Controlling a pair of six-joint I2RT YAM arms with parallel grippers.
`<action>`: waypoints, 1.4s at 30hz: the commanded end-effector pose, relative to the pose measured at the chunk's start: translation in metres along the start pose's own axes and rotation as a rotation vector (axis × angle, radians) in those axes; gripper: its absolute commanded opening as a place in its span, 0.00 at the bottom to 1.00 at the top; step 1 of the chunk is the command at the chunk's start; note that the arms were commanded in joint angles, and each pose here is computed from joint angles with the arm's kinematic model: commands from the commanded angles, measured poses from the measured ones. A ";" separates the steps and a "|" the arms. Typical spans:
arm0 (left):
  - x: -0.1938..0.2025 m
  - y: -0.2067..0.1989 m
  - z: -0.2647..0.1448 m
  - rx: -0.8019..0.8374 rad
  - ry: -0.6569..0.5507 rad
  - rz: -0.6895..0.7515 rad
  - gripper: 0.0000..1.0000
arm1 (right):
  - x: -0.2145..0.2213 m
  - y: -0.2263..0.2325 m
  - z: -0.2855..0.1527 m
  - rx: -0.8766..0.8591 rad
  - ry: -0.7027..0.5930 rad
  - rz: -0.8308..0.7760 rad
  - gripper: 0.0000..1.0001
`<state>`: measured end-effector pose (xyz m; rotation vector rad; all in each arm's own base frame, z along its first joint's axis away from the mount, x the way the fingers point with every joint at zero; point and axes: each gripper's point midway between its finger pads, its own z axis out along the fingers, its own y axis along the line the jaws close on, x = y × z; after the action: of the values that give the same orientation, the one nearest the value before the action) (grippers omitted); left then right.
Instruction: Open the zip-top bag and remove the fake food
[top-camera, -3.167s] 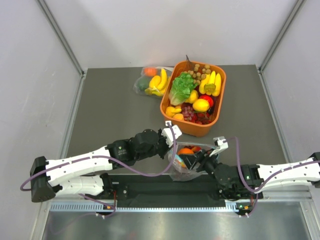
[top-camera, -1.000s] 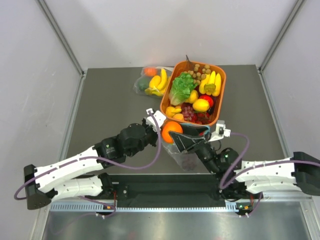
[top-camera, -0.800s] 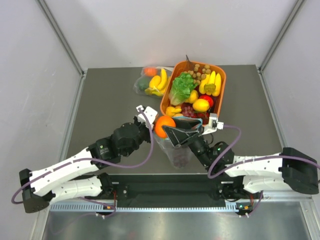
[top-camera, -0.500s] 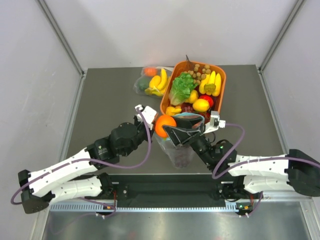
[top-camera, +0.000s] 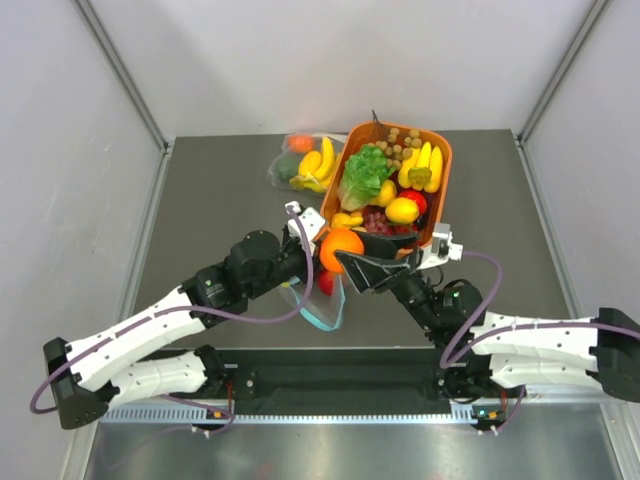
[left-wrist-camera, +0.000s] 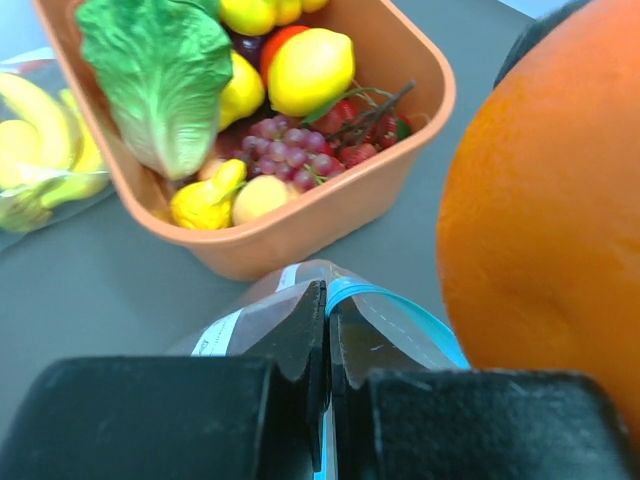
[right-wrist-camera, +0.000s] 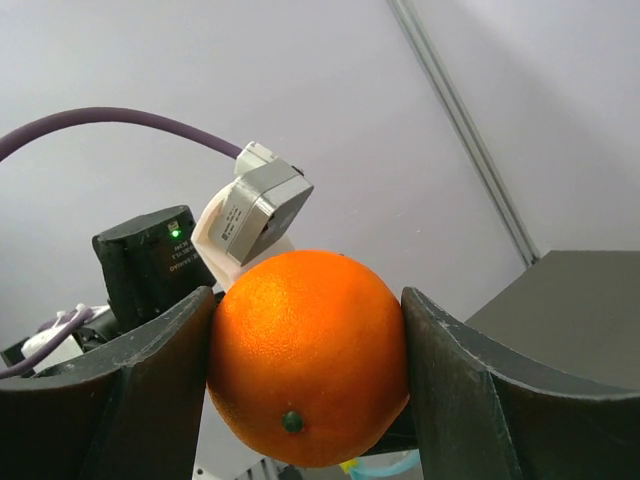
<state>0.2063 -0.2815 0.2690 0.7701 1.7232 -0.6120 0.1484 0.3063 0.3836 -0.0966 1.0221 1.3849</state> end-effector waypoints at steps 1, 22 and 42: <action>0.077 -0.017 0.018 0.102 0.267 0.047 0.00 | -0.031 0.114 -0.015 -0.477 0.026 0.136 0.19; 0.069 0.001 0.013 0.009 0.253 0.047 0.00 | -0.110 -0.049 -0.006 0.343 0.148 -0.510 0.15; 0.066 0.013 0.010 -0.049 0.241 0.051 0.00 | -0.001 -0.246 0.002 0.657 0.569 -0.553 0.13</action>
<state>0.2069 -0.2679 0.1966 0.8864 1.9462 -0.4578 0.3403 0.2408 0.2507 -0.2894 1.7712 0.4719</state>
